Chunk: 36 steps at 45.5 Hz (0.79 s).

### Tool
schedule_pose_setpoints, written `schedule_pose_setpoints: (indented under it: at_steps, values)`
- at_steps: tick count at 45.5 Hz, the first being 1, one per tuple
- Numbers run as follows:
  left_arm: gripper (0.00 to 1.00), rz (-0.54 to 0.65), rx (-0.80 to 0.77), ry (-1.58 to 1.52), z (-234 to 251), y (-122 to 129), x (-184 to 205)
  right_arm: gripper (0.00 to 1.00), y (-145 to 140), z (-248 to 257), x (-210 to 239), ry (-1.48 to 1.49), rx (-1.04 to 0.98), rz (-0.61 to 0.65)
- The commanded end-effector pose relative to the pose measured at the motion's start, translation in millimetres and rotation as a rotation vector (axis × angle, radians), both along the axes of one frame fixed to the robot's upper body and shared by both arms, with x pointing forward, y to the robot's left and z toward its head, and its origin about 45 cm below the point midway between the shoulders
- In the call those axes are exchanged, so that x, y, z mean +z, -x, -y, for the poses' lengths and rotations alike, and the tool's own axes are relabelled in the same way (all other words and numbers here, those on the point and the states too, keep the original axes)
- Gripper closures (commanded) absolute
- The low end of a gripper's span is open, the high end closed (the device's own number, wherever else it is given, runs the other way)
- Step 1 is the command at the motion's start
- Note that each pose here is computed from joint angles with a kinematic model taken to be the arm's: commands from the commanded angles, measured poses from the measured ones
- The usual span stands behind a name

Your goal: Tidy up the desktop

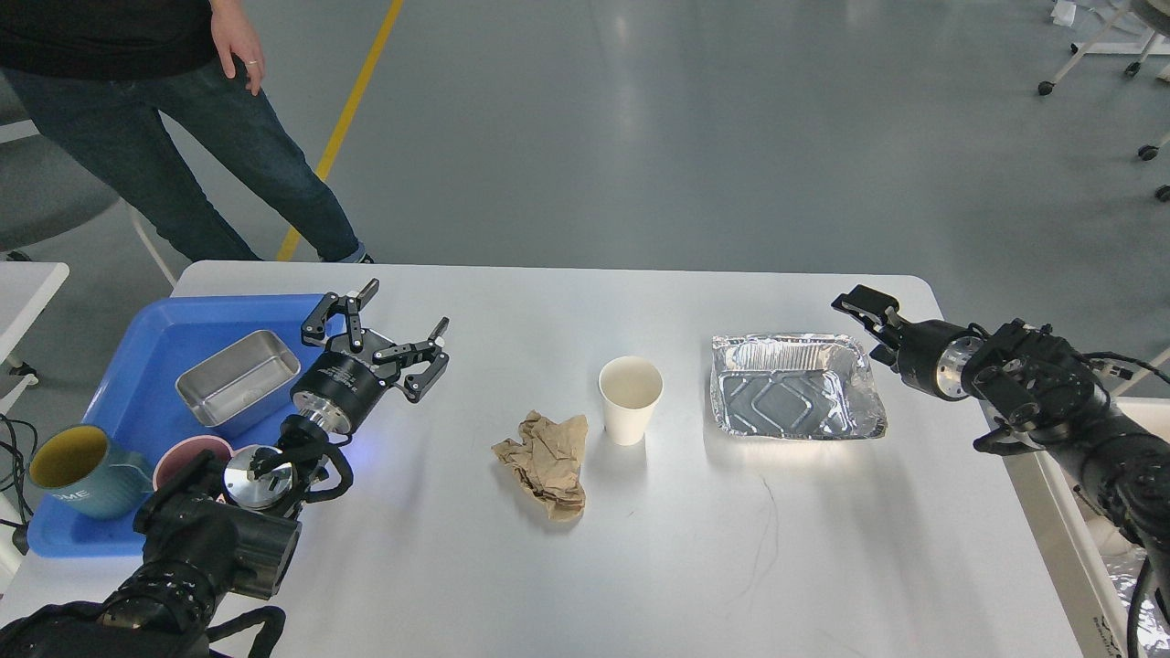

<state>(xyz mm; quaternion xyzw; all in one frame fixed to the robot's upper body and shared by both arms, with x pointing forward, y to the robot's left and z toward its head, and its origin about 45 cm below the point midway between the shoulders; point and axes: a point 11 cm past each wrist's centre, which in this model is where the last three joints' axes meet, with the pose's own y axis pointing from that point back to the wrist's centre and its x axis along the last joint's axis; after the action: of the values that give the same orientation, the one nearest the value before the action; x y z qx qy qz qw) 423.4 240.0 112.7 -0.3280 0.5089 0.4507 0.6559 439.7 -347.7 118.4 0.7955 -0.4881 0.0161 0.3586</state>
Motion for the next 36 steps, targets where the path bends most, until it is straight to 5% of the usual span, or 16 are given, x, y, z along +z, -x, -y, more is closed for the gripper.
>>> schedule_pose_setpoints:
  at_steps: [1, 23, 36]
  values:
    - [0.03, 0.008, 0.028, -0.016, -17.4, -2.1, 3.6, 0.0, -2.1, 9.7, 8.6, 0.075, 0.056, 0.01]
    - [0.03, 0.063, 0.106, -0.102, -82.6, -16.0, 34.9, 0.0, -1.1, 66.7, 58.0, 0.271, 0.209, 0.07]
    - [0.03, 0.058, 0.098, -0.105, -80.3, -15.3, 33.1, 0.0, 34.0, 115.9, 89.8, 0.315, 0.245, 0.021]
